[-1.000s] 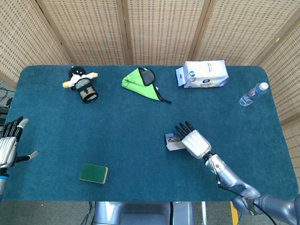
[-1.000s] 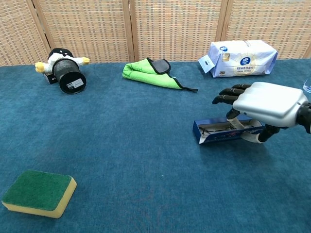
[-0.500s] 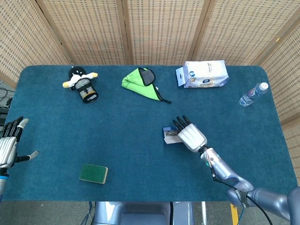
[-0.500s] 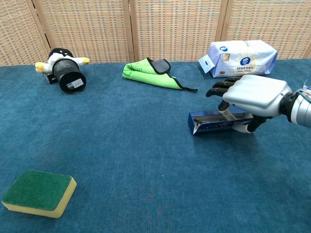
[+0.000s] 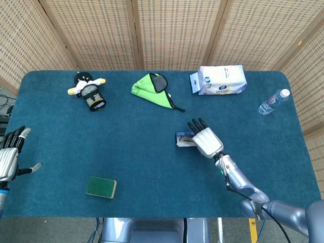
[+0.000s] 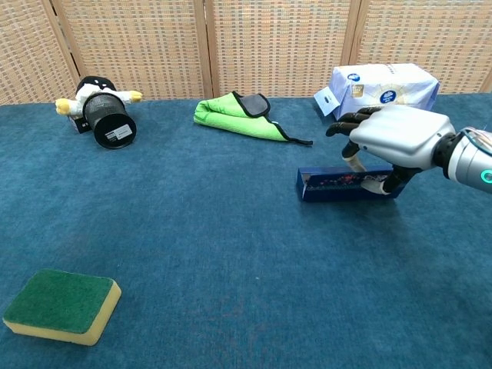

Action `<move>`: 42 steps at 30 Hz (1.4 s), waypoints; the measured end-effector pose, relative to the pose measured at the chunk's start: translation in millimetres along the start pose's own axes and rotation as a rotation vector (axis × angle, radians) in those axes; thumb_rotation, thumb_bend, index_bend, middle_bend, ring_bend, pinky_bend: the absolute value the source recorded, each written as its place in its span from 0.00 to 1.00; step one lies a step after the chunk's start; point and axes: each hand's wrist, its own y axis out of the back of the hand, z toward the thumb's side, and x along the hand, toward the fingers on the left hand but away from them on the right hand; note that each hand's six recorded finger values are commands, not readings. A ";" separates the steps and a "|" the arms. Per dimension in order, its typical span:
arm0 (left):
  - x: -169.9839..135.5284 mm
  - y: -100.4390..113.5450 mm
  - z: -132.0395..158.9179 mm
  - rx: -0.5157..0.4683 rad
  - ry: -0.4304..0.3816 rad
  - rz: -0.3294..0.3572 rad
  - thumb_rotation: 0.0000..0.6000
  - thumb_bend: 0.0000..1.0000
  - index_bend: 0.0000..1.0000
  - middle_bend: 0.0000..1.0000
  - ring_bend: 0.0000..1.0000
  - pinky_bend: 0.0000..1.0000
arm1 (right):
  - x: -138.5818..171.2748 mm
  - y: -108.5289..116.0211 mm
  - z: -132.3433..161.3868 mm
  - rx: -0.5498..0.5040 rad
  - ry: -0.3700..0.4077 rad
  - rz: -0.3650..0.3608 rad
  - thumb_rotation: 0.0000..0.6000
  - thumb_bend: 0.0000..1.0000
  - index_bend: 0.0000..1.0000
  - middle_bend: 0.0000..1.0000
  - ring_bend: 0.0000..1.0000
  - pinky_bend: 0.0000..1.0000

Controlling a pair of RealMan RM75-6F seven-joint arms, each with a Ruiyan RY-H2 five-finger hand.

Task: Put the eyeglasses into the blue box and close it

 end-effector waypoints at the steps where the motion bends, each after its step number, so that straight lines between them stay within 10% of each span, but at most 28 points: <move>1: 0.1 0.1 0.1 0.000 0.000 0.000 1.00 0.00 0.00 0.00 0.00 0.00 | -0.8 0.1 0.0 -0.004 -0.004 -0.003 1.00 0.48 0.39 0.10 0.00 0.08; 7: -0.4 0.2 0.0 -0.001 0.000 0.000 1.00 0.00 0.00 0.00 0.00 0.00 | -6.2 0.8 1.2 -0.033 -0.025 -0.022 1.00 0.47 0.27 0.08 0.00 0.08; 42: 0.0 0.6 0.1 -0.005 -0.003 -0.003 1.00 0.00 0.00 0.00 0.00 0.00 | -33.3 -20.1 3.6 -0.022 -0.088 0.033 1.00 0.47 0.26 0.06 0.00 0.08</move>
